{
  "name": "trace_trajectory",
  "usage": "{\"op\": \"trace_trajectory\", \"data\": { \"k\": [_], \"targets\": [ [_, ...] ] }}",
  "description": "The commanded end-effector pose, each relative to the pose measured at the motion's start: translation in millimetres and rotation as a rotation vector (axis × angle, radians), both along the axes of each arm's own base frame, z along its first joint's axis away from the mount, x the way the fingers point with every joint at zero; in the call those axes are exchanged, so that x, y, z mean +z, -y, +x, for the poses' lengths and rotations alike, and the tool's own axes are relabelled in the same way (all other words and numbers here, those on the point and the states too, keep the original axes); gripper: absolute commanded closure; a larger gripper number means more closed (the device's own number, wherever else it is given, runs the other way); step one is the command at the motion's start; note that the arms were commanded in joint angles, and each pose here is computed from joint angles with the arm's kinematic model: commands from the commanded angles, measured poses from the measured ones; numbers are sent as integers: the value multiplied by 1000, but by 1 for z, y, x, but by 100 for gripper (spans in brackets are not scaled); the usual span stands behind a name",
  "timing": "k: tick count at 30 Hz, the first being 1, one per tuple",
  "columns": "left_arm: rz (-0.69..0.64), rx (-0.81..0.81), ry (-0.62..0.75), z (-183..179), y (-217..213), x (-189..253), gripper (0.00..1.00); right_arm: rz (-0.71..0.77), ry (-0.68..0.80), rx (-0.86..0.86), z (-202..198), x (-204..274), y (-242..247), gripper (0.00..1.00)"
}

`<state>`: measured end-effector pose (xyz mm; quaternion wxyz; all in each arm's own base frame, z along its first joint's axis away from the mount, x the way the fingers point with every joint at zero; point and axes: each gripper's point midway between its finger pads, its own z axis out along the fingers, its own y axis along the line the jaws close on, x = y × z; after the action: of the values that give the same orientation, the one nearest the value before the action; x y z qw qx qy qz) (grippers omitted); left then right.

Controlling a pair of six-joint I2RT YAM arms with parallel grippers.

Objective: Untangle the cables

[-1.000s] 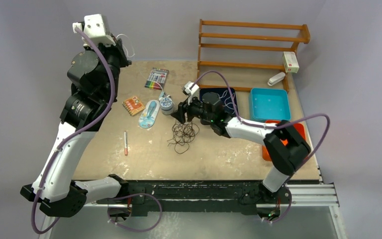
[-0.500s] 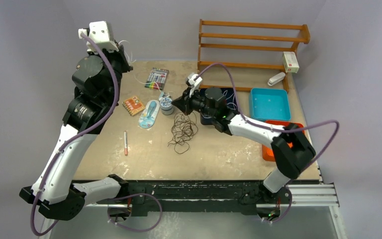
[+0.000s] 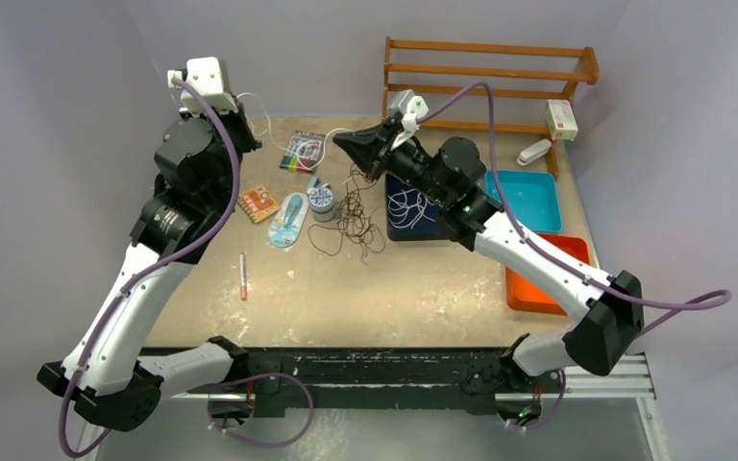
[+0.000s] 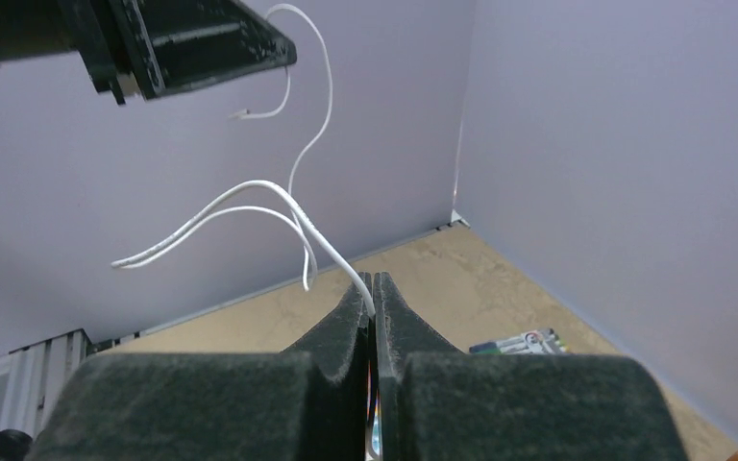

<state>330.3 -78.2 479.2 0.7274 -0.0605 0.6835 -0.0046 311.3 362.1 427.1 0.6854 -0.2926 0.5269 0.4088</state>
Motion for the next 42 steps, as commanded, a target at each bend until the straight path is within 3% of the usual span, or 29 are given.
{"op": "trace_trajectory", "data": {
  "k": [1,13,23,30,34,37,42],
  "targets": [
    [-58,11,44,-5,-3,6,100,27,92,-6,-10,40,9,100],
    [-80,4,11,-4,-1,-20,100,-76,112,192,-31,29,-18,100],
    [-109,-38,-53,4,14,-57,100,-82,34,105,-10,6,-19,100],
    [-193,-141,-153,10,43,-113,66,0,-125,-45,16,-4,-7,100],
    [-268,-166,-194,5,50,-142,51,37,-142,-113,30,0,-1,100],
    [-303,-168,-223,0,51,-162,46,59,-140,-130,36,8,0,100],
    [-320,-158,-214,-4,47,-164,45,88,-103,-126,35,26,2,100]
  ]
}}
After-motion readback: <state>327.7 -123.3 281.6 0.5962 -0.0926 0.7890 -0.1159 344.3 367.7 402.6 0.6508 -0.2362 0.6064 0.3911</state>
